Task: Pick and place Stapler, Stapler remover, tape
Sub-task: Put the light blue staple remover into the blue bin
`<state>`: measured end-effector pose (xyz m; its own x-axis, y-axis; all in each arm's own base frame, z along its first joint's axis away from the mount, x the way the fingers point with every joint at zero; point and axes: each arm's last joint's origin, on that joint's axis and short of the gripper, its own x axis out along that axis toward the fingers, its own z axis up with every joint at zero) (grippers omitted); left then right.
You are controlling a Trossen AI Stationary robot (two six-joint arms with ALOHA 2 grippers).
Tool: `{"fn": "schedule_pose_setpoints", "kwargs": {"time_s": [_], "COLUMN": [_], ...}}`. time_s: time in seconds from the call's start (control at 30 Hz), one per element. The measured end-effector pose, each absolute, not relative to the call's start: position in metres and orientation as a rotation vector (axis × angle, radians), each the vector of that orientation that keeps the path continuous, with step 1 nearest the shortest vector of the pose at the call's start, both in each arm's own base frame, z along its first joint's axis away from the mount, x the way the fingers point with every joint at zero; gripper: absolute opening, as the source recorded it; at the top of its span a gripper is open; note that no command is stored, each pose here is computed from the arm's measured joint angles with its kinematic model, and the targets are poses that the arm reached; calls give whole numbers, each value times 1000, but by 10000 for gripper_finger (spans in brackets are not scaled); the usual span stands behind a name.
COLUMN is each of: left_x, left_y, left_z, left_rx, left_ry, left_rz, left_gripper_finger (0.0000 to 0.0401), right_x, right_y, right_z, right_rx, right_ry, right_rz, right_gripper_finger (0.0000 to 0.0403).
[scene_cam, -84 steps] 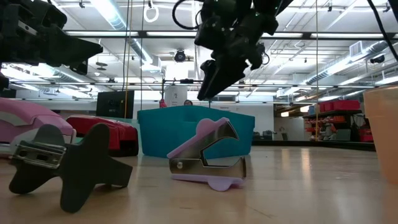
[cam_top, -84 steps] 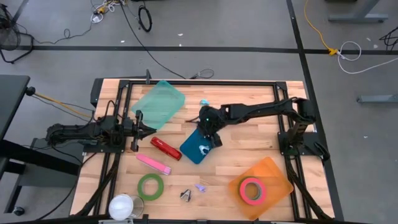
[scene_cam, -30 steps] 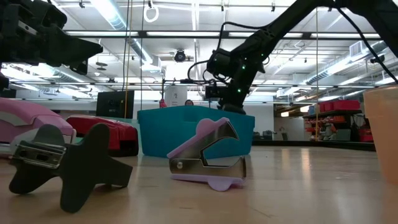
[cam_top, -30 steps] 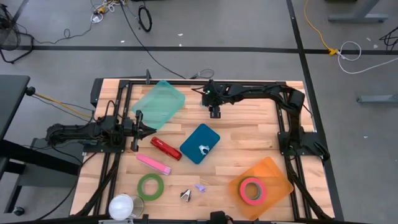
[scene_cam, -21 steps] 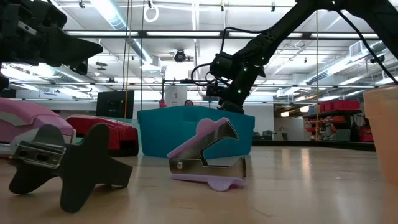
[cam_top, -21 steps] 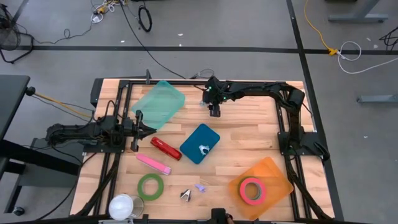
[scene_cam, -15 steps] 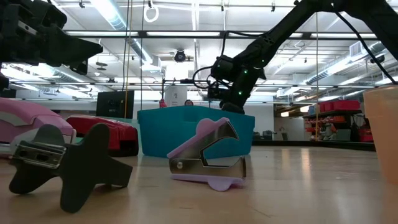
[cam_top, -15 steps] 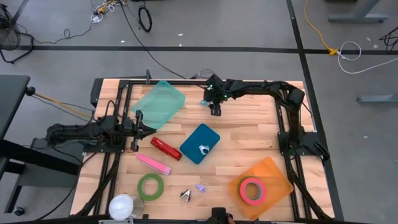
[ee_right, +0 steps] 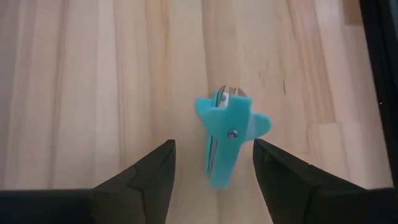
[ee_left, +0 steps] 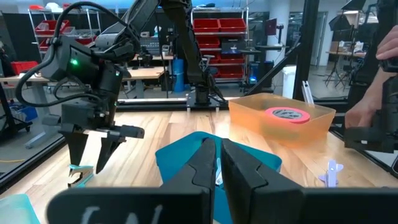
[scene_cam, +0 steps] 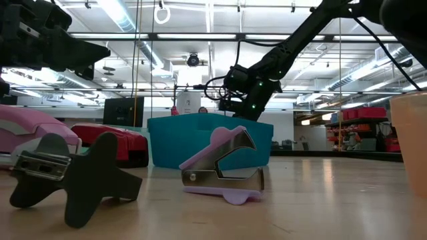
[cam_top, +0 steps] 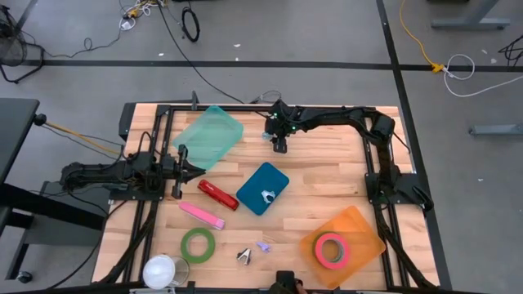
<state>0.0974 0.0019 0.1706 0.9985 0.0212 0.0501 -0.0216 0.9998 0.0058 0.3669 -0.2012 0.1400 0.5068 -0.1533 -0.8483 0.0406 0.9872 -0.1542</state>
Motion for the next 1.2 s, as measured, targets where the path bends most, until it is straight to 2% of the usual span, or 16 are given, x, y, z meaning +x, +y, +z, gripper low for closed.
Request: {"fn": "schedule_pose_setpoints", "kwargs": {"time_s": [0.17, 0.63, 1.2], "left_x": [97, 97, 97], "left_y": [2, 2, 2], "left_z": [171, 171, 171], "left_rx": [6, 6, 6], "left_ry": [-50, -51, -50], "left_rz": [21, 21, 22], "left_gripper_finger": [30, 30, 30], "right_x": [367, 367, 367], "right_y": [-202, -202, -202], "right_z": [141, 141, 141], "right_rx": [-123, -124, -124], "right_ry": [1025, 1022, 1022], "right_rz": [-120, -123, -123], "right_gripper_finger": [207, 118, 49]}}
